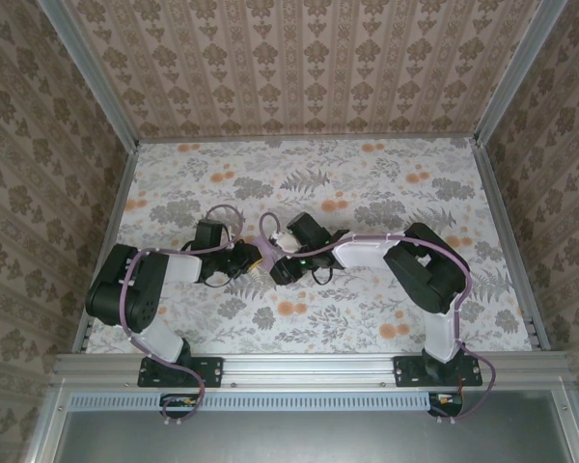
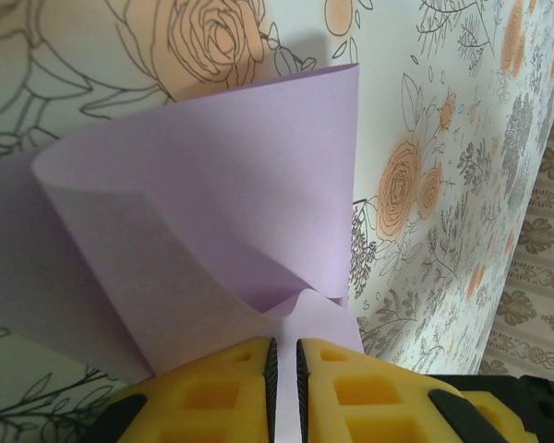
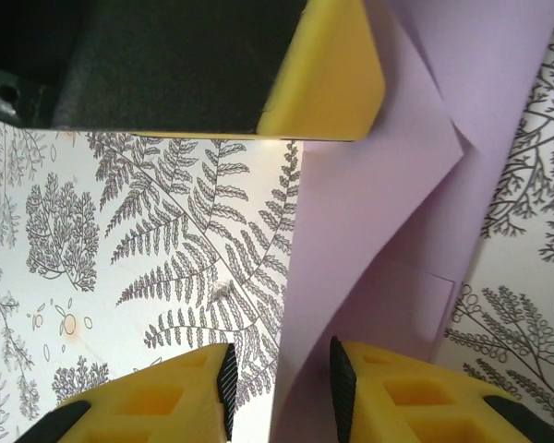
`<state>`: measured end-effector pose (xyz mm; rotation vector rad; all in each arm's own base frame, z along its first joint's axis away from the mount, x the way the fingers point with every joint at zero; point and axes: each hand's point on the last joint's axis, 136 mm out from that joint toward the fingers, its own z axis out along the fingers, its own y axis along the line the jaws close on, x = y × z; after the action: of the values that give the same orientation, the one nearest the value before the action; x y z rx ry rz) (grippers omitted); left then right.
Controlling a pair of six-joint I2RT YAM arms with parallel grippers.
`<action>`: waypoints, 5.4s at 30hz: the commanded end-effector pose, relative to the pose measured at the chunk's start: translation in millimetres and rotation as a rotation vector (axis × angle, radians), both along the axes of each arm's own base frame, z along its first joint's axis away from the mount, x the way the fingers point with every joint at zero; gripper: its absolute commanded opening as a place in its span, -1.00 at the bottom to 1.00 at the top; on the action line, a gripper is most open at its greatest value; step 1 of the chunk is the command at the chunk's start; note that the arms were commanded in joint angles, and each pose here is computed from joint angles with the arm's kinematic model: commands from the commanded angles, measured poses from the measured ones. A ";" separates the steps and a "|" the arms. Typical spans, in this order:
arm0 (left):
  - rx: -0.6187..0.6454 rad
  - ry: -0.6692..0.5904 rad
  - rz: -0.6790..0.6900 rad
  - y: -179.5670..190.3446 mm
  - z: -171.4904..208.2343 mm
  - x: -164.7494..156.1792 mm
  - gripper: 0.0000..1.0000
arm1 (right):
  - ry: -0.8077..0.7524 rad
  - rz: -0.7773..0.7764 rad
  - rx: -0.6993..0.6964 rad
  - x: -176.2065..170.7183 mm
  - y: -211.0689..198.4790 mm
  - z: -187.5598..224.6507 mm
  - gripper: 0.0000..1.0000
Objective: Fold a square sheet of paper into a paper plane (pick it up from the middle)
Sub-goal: Fold the wing for the fifth time at the center of the table.
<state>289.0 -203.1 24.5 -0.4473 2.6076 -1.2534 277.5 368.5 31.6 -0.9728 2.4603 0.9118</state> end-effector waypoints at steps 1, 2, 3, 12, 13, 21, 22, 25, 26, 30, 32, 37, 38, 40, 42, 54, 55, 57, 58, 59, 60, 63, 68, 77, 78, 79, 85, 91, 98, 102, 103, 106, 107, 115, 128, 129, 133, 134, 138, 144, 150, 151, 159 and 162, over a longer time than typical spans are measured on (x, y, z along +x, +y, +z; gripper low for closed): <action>0.021 0.020 0.005 5.0 -11.1 -3.7 -0.65 | -0.041 0.022 -0.028 0.0 -1.4 1.6 -0.33; 0.020 0.019 0.004 4.7 -10.8 -3.5 -0.65 | -0.041 0.023 -0.028 -0.4 -0.5 1.3 -0.34; 0.019 0.019 0.003 4.5 -10.7 -3.4 -0.65 | -0.039 0.024 -0.029 -0.7 -0.2 0.5 -0.38; 0.014 0.017 0.003 4.6 -9.0 -2.9 -0.65 | -0.030 0.014 -0.038 0.1 -0.8 -5.6 -0.65; 0.013 0.017 0.003 4.6 -8.4 -2.8 -0.65 | -0.031 0.014 -0.037 0.1 -0.7 -5.8 -0.69; 0.016 0.023 0.007 6.5 -9.6 -2.9 -0.65 | -0.046 0.024 -0.029 1.3 0.9 -6.6 -0.70; 0.017 0.026 0.008 6.8 -10.1 -2.9 -0.66 | -0.044 0.027 -0.031 1.2 1.1 -7.5 -0.68; 0.017 0.028 0.008 7.2 -10.5 -3.0 -0.65 | -0.039 0.032 -0.041 0.8 -0.2 -12.0 -0.65; 0.016 0.028 0.009 7.3 -10.4 -2.7 -0.65 | -0.037 0.034 -0.044 0.0 -0.2 -13.3 -0.66; 0.006 0.022 0.007 6.5 -6.6 -1.2 -0.65 | -0.031 0.032 -0.045 0.2 0.2 -15.9 -0.80; -0.003 0.012 0.007 5.8 -1.9 0.4 -0.65 | -0.027 0.027 -0.025 1.1 0.9 -13.2 -0.86; -0.012 -0.041 0.000 5.4 18.0 3.9 -0.64 | 0.026 0.004 0.057 2.9 2.1 -2.2 -0.97; -0.012 -0.050 -0.002 5.8 21.3 3.7 -0.63 | 0.041 0.000 0.073 3.0 2.7 -0.3 -0.98; -0.011 -0.067 -0.008 6.6 27.7 1.4 -0.61 | 0.082 -0.015 0.109 4.3 3.7 3.6 -1.00; -0.012 -0.083 -0.013 7.2 32.3 -1.6 -0.60 | 0.126 -0.036 0.135 5.8 3.6 5.6 -1.00; -0.024 -0.138 -0.066 -3.7 39.7 -15.8 -0.58 | 0.325 -0.106 0.197 7.6 6.1 3.2 -1.00; -0.025 -0.138 -0.070 -5.1 38.9 -16.3 -0.58 | 0.337 -0.108 0.196 7.6 6.9 2.0 -1.00; -0.021 -0.133 -0.080 -8.0 35.4 -17.3 -0.58 | 0.357 -0.119 0.192 7.7 7.1 -1.3 -1.00; -0.021 -0.131 -0.082 -9.2 33.7 -17.1 -0.58 | 0.366 -0.127 0.189 8.6 6.8 -3.2 -1.00; -0.021 -0.127 -0.083 -10.1 31.8 -17.4 -0.58 | 0.374 -0.135 0.187 9.7 6.2 -4.9 -1.00; -0.021 -0.122 -0.085 -10.9 29.8 -17.7 -0.59 | 0.379 -0.138 0.188 10.2 6.2 -5.2 -1.00; -0.018 -0.108 -0.090 -12.8 23.4 -18.6 -0.59 | 0.392 -0.141 0.185 10.0 6.1 -6.0 -1.00; -0.013 -0.099 -0.097 -14.8 16.6 -18.9 -0.60 | 0.418 -0.144 0.174 9.4 6.1 -8.8 -1.00; 0.008 -0.074 -0.088 -13.8 4.0 -17.4 -0.62 | 0.440 -0.144 0.157 9.7 5.9 -12.6 -1.00; 0.013 -0.071 -0.086 -13.4 2.4 -17.3 -0.63 | 0.440 -0.145 0.154 10.0 5.6 -12.7 -1.00; 0.018 -0.065 -0.083 -12.6 0.2 -17.8 -0.63 | 0.442 -0.144 0.151 9.2 5.8 -13.6 -1.00; 0.043 -0.032 -0.069 -8.2 -11.2 -19.6 -0.64 | 0.438 -0.138 0.136 9.7 3.7 -12.3 -0.96; 0.055 0.001 -0.042 -3.0 -19.4 -18.8 -0.64 | 0.378 -0.060 0.154 5.8 -1.5 6.3 -0.55; 0.053 0.013 -0.030 -1.7 -20.6 -16.3 -0.64 | 0.304 0.014 0.091 -2.4 -13.8 3.5 -0.43; 0.057 0.020 -0.028 -1.4 -21.5 -15.9 -0.64 | 0.286 0.041 0.069 -7.1 -15.3 -1.4 -0.43; 0.056 0.022 -0.029 -1.5 -21.6 -15.8 -0.64 | 0.280 0.050 0.063 -8.3 -14.5 -2.3 -0.43; 0.056 0.026 -0.027 -1.1 -22.6 -15.5 -0.64 | 0.261 0.070 0.033 -10.7 -12.8 -6.9 -0.44; 0.057 0.029 -0.027 -1.2 -23.2 -16.0 -0.64 | 0.254 0.073 0.023 -10.6 -12.4 -8.6 -0.44; 0.058 0.053 -0.018 0.7 -26.2 -17.2 -0.64 | 0.140 0.109 -0.055 -6.3 -12.0 -16.0 -0.51; 0.040 0.044 -0.025 0.1 -21.3 -13.4 -0.64 | 0.129 0.107 -0.067 -6.7 -10.2 -18.2 -0.81; 0.034 0.035 -0.029 -0.9 -18.3 -11.7 -0.64 | 0.140 0.110 -0.056 -7.8 -9.3 -17.6 -0.83; 0.007 -0.031 -0.051 -5.7 0.6 -3.5 -0.61 | 0.180 0.104 -0.012 -9.5 -8.8 -15.7 -0.86; 0.000 -0.049 -0.055 -6.5 6.2 -2.0 -0.60 | 0.186 0.101 -0.005 -9.4 -9.0 -15.2 -0.87; -0.013 -0.108 -0.071 -9.6 23.4 -2.4 -0.56 | 0.210 0.084 0.008 -8.0 -11.4 -16.1 -0.88; -0.007 -0.119 -0.108 -17.3 25.0 -16.1 -0.56 | 0.229 0.066 0.005 -6.7 -13.4 -18.1 -0.89; 0.021 -0.083 -0.111 -19.0 10.4 -19.9 -0.62 | 0.246 0.047 -0.002 -4.1 -15.2 -20.8 -0.89; 0.024 -0.077 -0.109 -18.9 8.1 -19.6 -0.63 | 0.252 0.045 -0.004 -4.5 -15.1 -21.6 -0.89; 0.039 -0.046 -0.098 -17.9 -6.1 -19.2 -0.65 | 0.268 0.036 -0.011 -4.2 -15.9 -24.2 -0.89; 0.050 -0.042 -0.092 -16.6 -9.1 -18.2 -0.65 | 0.272 0.036 -0.011 -4.5 -15.3 -22.8 -0.88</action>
<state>272.5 -223.1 25.7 -0.2846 2.6219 -1.2512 276.7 356.2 17.9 -0.9770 2.6228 1.0952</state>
